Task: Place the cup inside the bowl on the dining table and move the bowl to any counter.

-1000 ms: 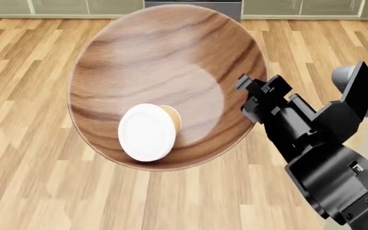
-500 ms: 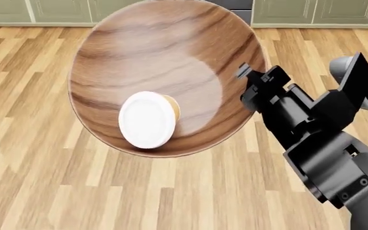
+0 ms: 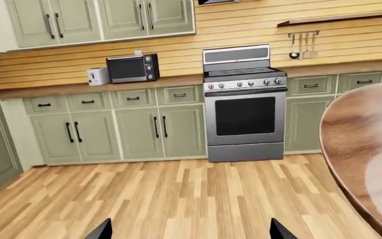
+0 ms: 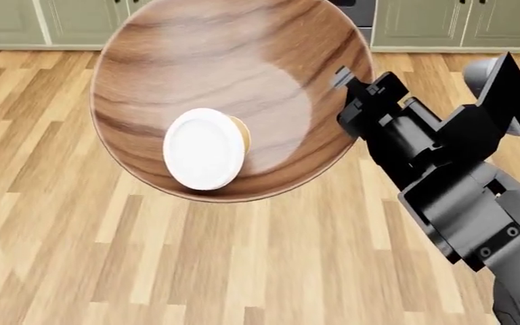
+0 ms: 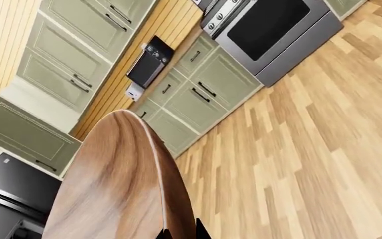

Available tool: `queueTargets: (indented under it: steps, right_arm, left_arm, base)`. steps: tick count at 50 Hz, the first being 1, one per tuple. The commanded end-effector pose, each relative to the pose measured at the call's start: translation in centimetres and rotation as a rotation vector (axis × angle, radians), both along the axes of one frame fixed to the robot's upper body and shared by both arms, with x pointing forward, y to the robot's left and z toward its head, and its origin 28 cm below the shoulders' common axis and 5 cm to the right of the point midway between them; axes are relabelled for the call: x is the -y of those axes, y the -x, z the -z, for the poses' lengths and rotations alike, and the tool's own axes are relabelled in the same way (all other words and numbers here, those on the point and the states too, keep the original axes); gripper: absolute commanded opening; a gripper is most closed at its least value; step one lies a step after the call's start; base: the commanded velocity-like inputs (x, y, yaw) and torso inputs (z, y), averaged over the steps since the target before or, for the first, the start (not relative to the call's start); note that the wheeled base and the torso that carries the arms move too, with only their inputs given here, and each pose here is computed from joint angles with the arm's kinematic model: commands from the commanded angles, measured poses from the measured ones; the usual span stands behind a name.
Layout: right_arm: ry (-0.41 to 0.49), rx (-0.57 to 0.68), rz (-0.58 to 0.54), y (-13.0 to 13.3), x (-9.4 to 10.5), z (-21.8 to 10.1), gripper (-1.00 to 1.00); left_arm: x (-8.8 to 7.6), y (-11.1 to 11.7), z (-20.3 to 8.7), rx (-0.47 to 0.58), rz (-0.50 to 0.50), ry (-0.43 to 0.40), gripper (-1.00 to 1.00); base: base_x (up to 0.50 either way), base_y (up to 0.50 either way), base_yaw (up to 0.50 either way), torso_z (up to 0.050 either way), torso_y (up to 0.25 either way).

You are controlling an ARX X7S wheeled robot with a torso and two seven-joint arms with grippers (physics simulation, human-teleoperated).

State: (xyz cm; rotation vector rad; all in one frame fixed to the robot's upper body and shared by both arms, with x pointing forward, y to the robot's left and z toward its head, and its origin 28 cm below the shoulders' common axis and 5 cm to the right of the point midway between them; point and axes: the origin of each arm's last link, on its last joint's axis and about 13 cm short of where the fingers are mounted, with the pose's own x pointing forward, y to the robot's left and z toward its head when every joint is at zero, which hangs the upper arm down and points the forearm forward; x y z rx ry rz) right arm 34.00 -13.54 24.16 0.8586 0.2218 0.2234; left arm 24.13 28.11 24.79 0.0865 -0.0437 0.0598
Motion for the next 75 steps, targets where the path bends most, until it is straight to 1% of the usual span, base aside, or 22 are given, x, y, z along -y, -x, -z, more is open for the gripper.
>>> queueTargets:
  steps: [1,10,16,18,20,27,43,58,62,63,64,71,75]
  right_arm:
    - [-0.030,0.032,-0.011,0.3,0.0,-0.4,-1.00]
    - [-0.032,0.031,-0.009,0.5,0.0,-0.1,-1.00]
    - [-0.034,0.030,-0.005,0.7,0.1,0.2,-1.00]
    - [-0.035,0.030,-0.004,0.7,0.1,0.2,-1.00]
    - [-0.035,0.031,-0.007,0.7,0.1,0.1,-1.00]
    - [-0.030,0.026,-0.007,0.6,0.1,0.2,-1.00]
    - [-0.028,0.022,-0.009,0.5,-0.1,0.7,-1.00]
    - [-0.035,0.027,-0.016,0.5,-0.2,0.5,-1.00]
    - [-0.038,0.029,-0.017,0.5,-0.2,0.4,-1.00]
    - [-0.038,0.030,-0.017,0.5,-0.2,0.4,-1.00]
    - [-0.037,0.029,-0.017,0.5,-0.2,0.4,-1.00]
    - [-0.039,0.029,-0.017,0.6,-0.1,0.5,-1.00]
    - [-0.039,0.033,-0.016,0.6,-0.1,0.5,-1.00]
  left_arm:
    - [-0.2,0.4,0.3,0.001,-0.018,-0.003,1.00]
    - [0.1,0.3,0.3,0.008,-0.013,0.001,1.00]
    - [0.0,0.4,0.3,0.006,-0.014,-0.001,1.00]
    - [-0.4,0.6,0.2,0.006,-0.016,0.000,1.00]
    - [-0.2,0.5,0.2,0.009,-0.015,0.001,1.00]
    - [-0.4,0.7,0.6,0.003,-0.018,0.007,1.00]
    - [0.2,0.3,0.8,-0.001,-0.009,0.004,1.00]
    - [-0.1,0.6,0.9,-0.001,-0.010,0.014,1.00]
    - [0.3,0.2,0.9,-0.001,-0.008,0.012,1.00]
    - [0.3,0.2,0.9,-0.001,-0.007,0.012,1.00]
    - [0.0,0.4,0.9,-0.001,-0.007,0.013,1.00]
    - [0.0,0.5,0.8,0.000,-0.005,0.013,1.00]
    - [0.4,0.3,1.0,-0.003,0.000,0.012,1.00]
  base:
    - [0.50,0.23,0.00,0.000,0.000]
    - [0.50,0.22,0.00,0.000,0.001]
    - [0.50,0.22,0.00,0.000,0.002]
    - [0.50,0.22,0.00,0.000,0.000]
    - [0.50,0.22,0.00,0.000,0.005]
    - [0.50,0.22,0.00,0.000,0.001]
    - [0.50,0.22,0.00,0.000,0.001]
    - [0.50,0.22,0.00,0.000,0.001]
    - [0.50,0.22,0.00,0.003,0.003]
    - [0.50,0.22,0.00,0.000,0.000]
    - [0.50,0.22,0.00,0.000,0.000]
    - [0.50,0.22,0.00,0.000,0.001]
    - [0.50,0.22,0.00,0.000,0.000]
